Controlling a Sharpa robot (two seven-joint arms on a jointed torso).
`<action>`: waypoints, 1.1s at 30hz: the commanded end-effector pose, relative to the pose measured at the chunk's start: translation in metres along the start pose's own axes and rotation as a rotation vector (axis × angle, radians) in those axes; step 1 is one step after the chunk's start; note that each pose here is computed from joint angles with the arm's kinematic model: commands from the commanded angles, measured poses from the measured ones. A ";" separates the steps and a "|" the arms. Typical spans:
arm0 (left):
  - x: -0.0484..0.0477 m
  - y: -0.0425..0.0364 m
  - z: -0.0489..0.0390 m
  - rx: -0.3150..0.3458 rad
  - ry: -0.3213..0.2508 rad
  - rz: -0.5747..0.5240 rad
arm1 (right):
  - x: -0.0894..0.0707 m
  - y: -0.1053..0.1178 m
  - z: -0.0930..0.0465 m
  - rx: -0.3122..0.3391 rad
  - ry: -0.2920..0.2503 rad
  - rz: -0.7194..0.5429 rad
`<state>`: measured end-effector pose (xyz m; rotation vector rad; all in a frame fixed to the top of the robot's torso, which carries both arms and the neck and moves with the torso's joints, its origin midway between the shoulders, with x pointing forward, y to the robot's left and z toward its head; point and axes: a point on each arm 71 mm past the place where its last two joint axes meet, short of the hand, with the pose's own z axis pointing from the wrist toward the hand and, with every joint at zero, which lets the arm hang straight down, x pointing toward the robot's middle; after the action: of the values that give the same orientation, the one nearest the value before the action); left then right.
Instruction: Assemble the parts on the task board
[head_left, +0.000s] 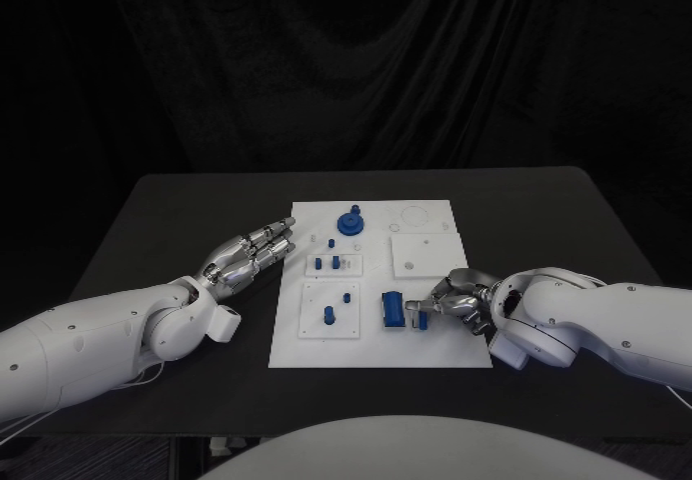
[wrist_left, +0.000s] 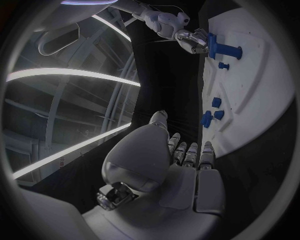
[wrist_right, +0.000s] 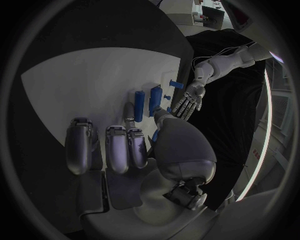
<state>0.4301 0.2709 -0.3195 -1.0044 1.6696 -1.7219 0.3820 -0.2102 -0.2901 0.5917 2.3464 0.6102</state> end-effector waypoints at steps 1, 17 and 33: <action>0.0022 0.0005 0.0004 0.005 0.013 -0.013 | 0.001 0.002 0.000 -0.022 -0.003 0.001; 0.0029 0.0018 0.0005 -0.003 0.020 -0.018 | -0.001 0.001 0.001 -0.022 -0.013 0.005; 0.0014 0.0016 -0.0020 -0.002 0.014 -0.017 | -0.004 0.003 -0.014 -0.162 -0.107 -0.187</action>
<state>0.4283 0.2718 -0.3216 -1.0147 1.6867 -1.7221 0.3769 -0.2172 -0.2808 0.4531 2.2608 0.6440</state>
